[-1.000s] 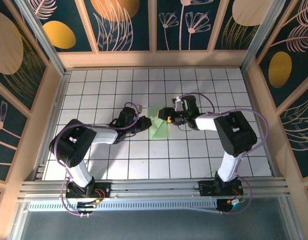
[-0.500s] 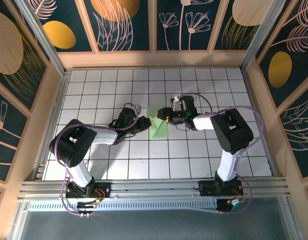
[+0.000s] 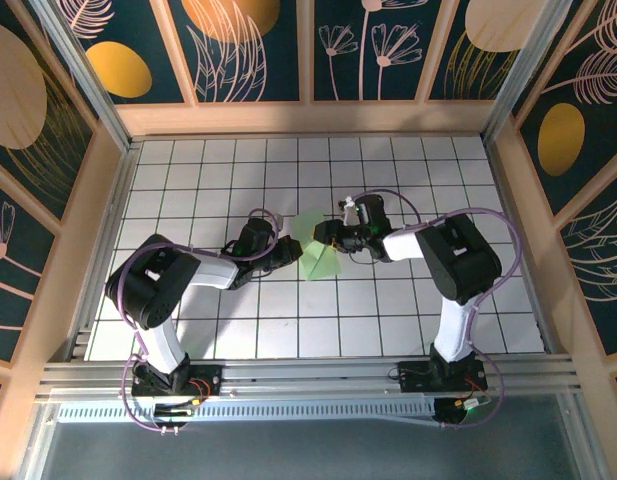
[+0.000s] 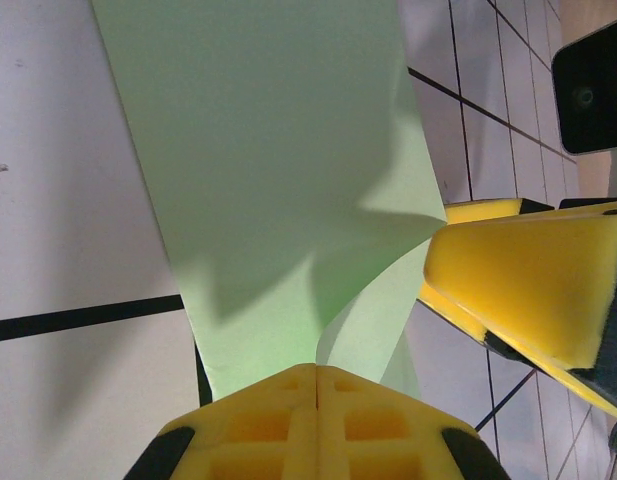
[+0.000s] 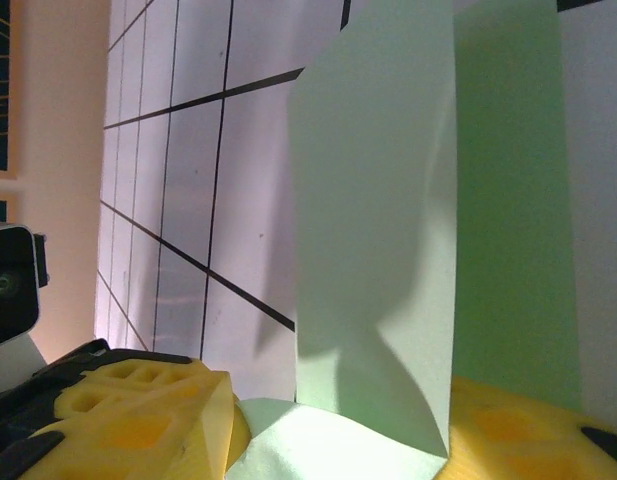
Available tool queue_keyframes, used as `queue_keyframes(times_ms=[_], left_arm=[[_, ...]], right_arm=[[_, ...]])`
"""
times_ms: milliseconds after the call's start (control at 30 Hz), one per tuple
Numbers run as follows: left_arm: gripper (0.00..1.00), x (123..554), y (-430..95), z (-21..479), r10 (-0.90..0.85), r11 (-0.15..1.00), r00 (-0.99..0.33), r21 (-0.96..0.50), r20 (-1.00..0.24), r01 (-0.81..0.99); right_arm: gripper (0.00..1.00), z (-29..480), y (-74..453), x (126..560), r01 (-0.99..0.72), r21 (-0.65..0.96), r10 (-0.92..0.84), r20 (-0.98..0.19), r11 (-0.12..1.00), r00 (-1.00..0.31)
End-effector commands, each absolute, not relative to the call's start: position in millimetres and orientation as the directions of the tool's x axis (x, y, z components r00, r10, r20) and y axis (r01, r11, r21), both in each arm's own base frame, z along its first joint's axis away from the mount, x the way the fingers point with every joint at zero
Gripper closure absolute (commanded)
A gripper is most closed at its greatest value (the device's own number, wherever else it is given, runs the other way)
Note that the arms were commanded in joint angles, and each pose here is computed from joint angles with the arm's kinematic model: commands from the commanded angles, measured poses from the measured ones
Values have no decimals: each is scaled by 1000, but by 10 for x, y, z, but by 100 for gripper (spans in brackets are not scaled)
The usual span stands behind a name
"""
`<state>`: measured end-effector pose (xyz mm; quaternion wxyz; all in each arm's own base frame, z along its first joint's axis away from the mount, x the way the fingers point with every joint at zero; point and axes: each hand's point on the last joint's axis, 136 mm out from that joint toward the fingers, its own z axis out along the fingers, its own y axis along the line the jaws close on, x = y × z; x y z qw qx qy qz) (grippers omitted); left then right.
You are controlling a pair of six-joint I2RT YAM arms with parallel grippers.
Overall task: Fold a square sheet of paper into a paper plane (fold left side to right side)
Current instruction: Turn over the paper at the center of the table.
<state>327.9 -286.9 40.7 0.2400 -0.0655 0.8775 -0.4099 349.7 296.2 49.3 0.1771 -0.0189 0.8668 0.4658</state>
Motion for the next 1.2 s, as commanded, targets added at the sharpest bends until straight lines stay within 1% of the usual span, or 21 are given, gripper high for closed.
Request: queue_keyframes(times_ms=[0, 67, 133, 233, 367, 400, 467, 500, 567, 667, 800, 900, 1033, 1067, 1167], left_arm=[[100, 3327, -2857, 383, -331, 650, -869, -757, -368, 73], [97, 3328, -2852, 370, -332, 652, -869, -755, -367, 70], [90, 3327, -2847, 352, -332, 655, -870, -752, -366, 66], [83, 3332, -2825, 329, -335, 665, -867, -744, -368, 59], [80, 3345, -2774, 376, -344, 678, -853, -732, -392, 63], [80, 3346, -2759, 421, -348, 679, -846, -731, -403, 69], [77, 3347, -2719, 507, -355, 685, -832, -724, -425, 78], [75, 3348, -2695, 564, -360, 688, -823, -721, -439, 83], [70, 3348, -2642, 725, -374, 690, -799, -717, -470, 99], [56, 3334, -2530, 965, -407, 689, -755, -715, -514, 115], [38, 3276, -2333, 1356, -470, 679, -671, -720, -574, 140], [26, 3199, -2175, 1689, -525, 657, -592, -733, -611, 174], [5, 3050, -1971, 2196, -589, 617, -469, -741, -658, 265], [2, 3005, -1928, 2315, -606, 602, -440, -744, -662, 290], [1, 2818, -1869, 2712, -646, 530, -369, -740, -668, 414]], right_arm=[[54, 498, 3024, 3548, -227, 778, 113, -356, 586, -928], [56, 479, 3027, 3545, -225, 774, 111, -355, 592, -928], [60, 465, 3036, 3542, -223, 775, 109, -351, 591, -930], [67, 457, 3040, 3540, -221, 775, 109, -349, 593, -931], [79, 478, 3027, 3558, -225, 766, 111, -359, 603, -927], [83, 488, 3022, 3559, -229, 763, 109, -364, 604, -925], [89, 536, 3028, 3564, -242, 762, 108, -378, 601, -920], [94, 577, 3029, 3568, -253, 762, 109, -388, 596, -915], [100, 684, 3029, 3583, -276, 762, 113, -414, 587, -903], [100, 902, 3016, 3613, -320, 756, 124, -465, 571, -877], [100, 1335, 2917, 3649, -392, 752, 165, -545, 530, -822], [100, 1747, 2781, 3660, -450, 750, 216, -602, 485, -769], [100, 2386, 2536, 3638, -529, 748, 307, -654, 401, -692], [100, 2531, 2489, 3618, -549, 744, 323, -664, 381, -675], [100, 2969, 2375, 3528, -611, 723, 364, -691, 322, -625]])
